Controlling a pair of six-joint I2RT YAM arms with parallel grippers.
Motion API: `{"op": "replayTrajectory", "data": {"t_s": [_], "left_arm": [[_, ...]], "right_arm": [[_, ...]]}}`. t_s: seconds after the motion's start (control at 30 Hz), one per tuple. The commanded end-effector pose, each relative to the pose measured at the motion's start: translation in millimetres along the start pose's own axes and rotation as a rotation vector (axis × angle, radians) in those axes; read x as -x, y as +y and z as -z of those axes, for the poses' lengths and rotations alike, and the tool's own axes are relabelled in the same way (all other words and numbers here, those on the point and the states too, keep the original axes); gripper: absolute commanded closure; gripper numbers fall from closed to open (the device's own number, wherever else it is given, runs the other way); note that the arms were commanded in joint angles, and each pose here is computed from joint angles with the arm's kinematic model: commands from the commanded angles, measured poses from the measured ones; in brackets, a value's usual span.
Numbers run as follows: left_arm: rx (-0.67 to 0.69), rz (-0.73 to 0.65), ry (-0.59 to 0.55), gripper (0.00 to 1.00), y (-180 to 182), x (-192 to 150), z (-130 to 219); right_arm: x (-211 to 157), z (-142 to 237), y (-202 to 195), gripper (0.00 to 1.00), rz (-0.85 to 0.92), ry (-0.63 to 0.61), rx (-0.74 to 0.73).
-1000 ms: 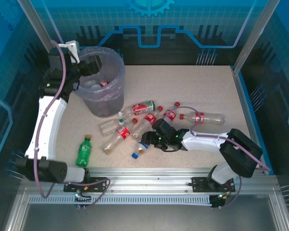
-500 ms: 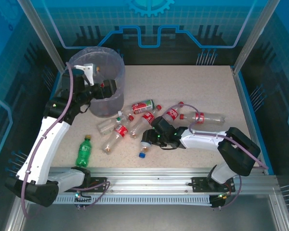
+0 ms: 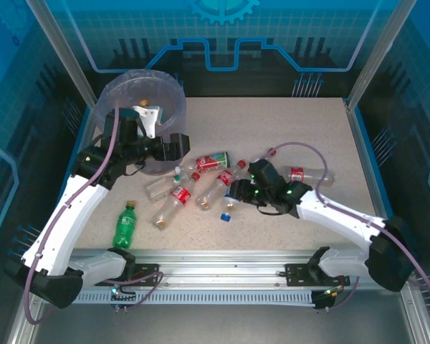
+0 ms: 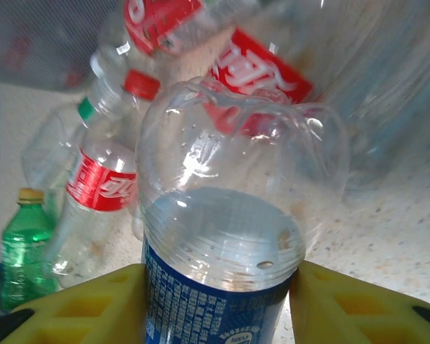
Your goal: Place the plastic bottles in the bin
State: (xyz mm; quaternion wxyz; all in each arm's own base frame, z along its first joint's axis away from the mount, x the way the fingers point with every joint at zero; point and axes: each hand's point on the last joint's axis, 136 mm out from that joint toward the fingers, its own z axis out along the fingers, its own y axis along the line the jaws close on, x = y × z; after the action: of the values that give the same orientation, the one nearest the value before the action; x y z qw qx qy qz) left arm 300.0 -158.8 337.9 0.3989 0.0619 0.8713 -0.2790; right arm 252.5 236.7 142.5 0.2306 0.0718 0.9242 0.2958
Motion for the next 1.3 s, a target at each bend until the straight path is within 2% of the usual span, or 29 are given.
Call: {"op": "replayTrajectory", "data": {"t_s": [0.0, 0.13, 0.37, 0.6, 0.73, 0.9, 0.97, 1.1, 1.27], "left_arm": [[-0.212, 0.028, 0.053, 0.01, -39, -9, 0], [-0.335, 0.05, 0.11, 0.01, -66, -25, -24], [-0.465, 0.033, 0.244, 0.01, -105, -67, -76], [-0.463, 0.027, 0.27, 0.01, -112, -78, -118], [-0.513, 0.047, 0.249, 0.01, -124, -71, -132], [-0.537, 0.044, 0.297, 0.01, -136, -77, -147], [-0.537, 0.048, 0.301, 0.03, -137, -78, -150], [-0.535, 0.046, 0.302, 0.15, -137, -77, -151], [-0.523, 0.045, 0.303, 0.23, -136, -75, -152]], "right_arm": [[26, 32, 7, 0.49, 0.014, -0.031, 0.068], [66, 64, 11, 0.49, 0.015, -0.109, 0.125], [105, 94, 27, 0.49, 0.003, -0.135, 0.273], [111, 96, 45, 0.49, -0.014, -0.104, 0.392], [109, 94, 47, 0.49, -0.023, -0.099, 0.408], [109, 93, 46, 0.49, -0.025, -0.098, 0.411], [110, 93, 46, 0.49, -0.024, -0.102, 0.41], [110, 92, 44, 0.49, -0.024, -0.099, 0.404], [111, 91, 45, 0.49, -0.021, -0.094, 0.407]]}}
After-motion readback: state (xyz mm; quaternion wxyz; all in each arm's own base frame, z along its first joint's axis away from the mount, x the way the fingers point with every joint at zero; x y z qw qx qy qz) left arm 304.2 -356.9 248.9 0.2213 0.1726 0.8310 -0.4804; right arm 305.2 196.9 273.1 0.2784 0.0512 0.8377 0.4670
